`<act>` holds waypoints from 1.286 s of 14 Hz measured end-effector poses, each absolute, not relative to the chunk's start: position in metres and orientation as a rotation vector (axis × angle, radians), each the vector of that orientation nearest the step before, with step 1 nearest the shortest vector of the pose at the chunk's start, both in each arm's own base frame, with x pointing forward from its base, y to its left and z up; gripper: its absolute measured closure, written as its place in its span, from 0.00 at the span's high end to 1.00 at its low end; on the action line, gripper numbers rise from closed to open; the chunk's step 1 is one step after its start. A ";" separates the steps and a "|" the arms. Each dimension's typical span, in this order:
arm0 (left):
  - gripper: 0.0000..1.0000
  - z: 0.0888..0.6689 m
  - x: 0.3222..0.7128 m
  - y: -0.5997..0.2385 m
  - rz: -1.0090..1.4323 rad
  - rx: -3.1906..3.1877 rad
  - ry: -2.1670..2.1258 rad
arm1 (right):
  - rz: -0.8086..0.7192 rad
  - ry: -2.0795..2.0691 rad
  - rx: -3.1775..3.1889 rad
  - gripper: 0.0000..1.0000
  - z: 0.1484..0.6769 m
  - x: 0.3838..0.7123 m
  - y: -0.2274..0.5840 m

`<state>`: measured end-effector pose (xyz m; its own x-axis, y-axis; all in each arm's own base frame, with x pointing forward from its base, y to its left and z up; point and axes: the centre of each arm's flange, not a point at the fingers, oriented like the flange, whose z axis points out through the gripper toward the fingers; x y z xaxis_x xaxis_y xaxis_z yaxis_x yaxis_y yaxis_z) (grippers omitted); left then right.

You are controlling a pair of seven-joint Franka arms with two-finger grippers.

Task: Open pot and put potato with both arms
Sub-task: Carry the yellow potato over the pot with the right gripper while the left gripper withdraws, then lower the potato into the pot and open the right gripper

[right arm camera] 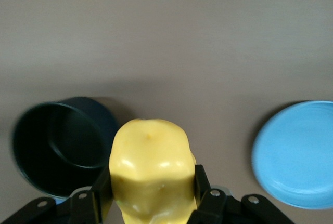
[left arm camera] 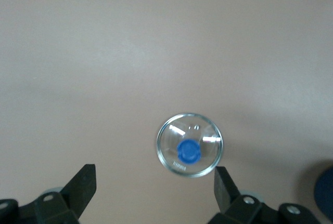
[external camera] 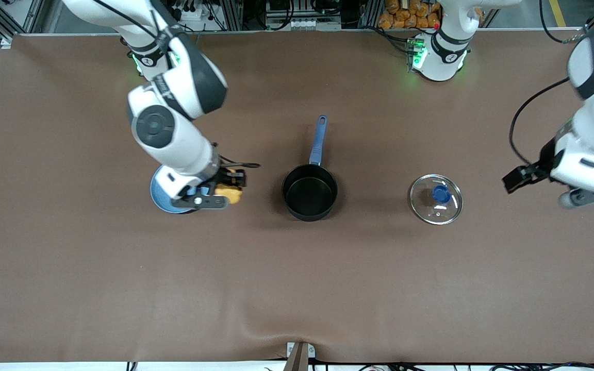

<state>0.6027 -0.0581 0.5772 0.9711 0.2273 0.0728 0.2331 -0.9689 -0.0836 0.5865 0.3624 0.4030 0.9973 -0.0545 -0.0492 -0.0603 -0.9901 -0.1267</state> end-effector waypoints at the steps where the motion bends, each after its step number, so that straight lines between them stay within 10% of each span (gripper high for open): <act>1: 1.00 0.598 0.598 -0.059 -0.089 -3.033 -0.336 | 0.060 0.087 -2.999 0.65 0.396 0.588 0.391; 18: 1.00 0.624 0.575 -0.073 0.039 -3.126 -0.051 | 0.039 0.023 -3.038 0.65 0.241 0.526 0.549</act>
<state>0.5749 -0.0726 0.6242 0.9992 0.0326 -0.0250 0.0322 -0.9994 -0.0152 0.5263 0.5492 0.2409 0.9996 -0.0138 -0.0262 -0.0164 -0.9945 -0.1033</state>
